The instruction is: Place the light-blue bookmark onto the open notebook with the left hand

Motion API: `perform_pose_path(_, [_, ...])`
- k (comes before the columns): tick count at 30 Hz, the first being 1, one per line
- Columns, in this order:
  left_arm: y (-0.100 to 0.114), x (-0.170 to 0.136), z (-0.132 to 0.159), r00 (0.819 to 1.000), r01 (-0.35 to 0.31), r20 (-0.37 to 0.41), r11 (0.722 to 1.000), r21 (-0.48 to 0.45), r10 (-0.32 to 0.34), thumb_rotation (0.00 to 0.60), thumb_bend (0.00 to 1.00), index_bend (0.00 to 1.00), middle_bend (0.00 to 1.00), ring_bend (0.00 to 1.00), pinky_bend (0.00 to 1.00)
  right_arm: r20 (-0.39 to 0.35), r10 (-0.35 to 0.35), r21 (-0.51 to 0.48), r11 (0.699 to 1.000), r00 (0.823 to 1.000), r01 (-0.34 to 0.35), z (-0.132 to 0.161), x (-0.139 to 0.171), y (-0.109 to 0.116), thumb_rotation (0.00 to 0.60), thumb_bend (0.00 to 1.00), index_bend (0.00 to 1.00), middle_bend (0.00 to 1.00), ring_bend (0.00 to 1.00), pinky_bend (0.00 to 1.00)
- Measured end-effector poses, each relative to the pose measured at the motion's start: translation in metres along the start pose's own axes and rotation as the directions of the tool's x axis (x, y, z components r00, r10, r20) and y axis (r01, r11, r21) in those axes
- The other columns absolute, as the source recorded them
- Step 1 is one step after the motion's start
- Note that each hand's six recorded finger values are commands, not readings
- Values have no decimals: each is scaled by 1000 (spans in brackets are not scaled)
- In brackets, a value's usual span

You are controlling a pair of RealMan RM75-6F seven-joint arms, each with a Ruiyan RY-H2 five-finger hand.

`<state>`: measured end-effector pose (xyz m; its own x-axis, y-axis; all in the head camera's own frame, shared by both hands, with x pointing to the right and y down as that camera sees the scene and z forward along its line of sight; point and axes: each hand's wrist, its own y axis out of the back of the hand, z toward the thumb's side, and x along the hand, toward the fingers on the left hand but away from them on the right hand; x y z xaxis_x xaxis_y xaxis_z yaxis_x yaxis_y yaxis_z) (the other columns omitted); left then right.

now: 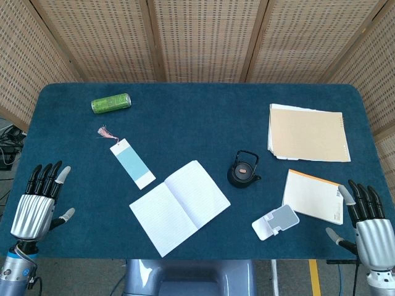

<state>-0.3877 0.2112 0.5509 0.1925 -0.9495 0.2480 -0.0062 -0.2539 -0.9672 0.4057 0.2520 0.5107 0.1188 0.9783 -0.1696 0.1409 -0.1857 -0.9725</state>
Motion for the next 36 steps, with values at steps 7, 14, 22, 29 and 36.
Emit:
perform_pose_path(7, [1,-1,0,1000,-1,-2,1000,1,1,600,1,0,0,0,0,1,8,-3,1000,1000,-8,1,1,0,600,108,1,0,0,0])
perform_pose_path(14, [1,0,-1,1000,1,1,1000,-1,-1,600,2,0,0,0,0,3,10,-3,1000,1000,-10,1,0,0,600,109,9,0,0,0])
perform_pose_path(22, [1,1,-2,1000,1,2,1000,-3,-1,600,1,0,0,0,0,3,17,-1,1000,1000,-17,0,0,-3,600,108,13,0,0,0])
perform_pose_path(29, [1,3,-3,1000,0,8,1000,-3,1,600,2,0,0,0,0,0,18,0,1000,1000,-18,1,0,-3,600,108,19,0,0,0])
perform_pose_path(36, [2,14,-7,999,-14,35,1000,-2,14,600,2,0,0,0,0,15,22,4,1000,1000,-22,-4,-1,-4,600,108,24,0,0,0])
